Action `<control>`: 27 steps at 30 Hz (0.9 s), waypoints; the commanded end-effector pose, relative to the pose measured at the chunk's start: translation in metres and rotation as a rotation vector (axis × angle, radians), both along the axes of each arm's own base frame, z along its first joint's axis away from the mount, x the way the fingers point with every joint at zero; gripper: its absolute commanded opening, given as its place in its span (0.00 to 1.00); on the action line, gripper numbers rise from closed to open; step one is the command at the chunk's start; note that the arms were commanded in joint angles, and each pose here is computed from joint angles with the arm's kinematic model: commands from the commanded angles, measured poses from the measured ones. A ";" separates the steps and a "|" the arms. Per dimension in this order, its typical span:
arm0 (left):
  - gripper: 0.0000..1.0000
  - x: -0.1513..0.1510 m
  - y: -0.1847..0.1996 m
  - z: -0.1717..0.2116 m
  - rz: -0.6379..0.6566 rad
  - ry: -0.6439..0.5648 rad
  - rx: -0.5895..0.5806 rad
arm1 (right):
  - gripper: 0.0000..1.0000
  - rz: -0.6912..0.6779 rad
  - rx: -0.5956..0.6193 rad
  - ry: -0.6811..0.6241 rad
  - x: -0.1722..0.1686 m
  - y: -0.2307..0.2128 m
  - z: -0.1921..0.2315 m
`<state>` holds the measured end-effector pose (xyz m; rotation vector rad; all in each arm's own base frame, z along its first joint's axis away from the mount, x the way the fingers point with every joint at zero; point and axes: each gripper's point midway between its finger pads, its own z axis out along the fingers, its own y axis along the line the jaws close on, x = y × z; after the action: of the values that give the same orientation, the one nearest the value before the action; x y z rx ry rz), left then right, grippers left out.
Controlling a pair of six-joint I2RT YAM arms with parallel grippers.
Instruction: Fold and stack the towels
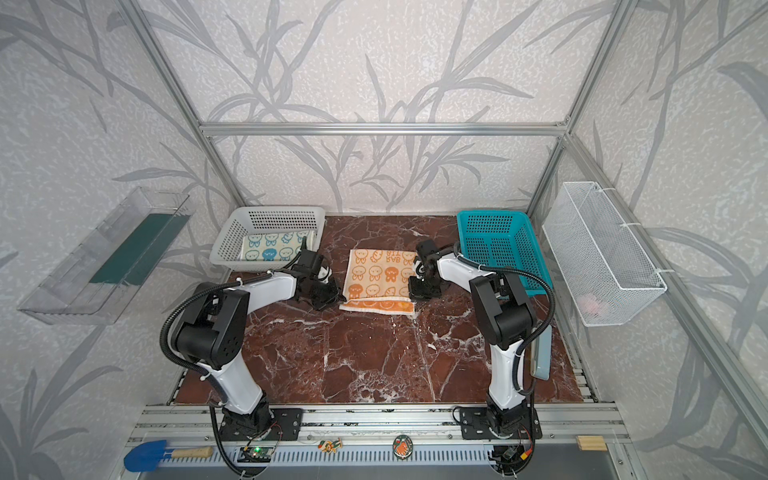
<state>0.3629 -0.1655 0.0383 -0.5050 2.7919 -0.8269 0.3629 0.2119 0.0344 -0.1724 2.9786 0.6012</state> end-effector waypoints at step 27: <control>0.00 0.006 0.017 0.076 0.007 -0.142 0.063 | 0.00 0.034 -0.046 -0.110 -0.030 -0.028 0.078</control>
<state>0.3683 -0.1609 0.1005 -0.4035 2.7068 -0.8007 0.3425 0.1993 0.0984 -0.2610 2.8932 0.5775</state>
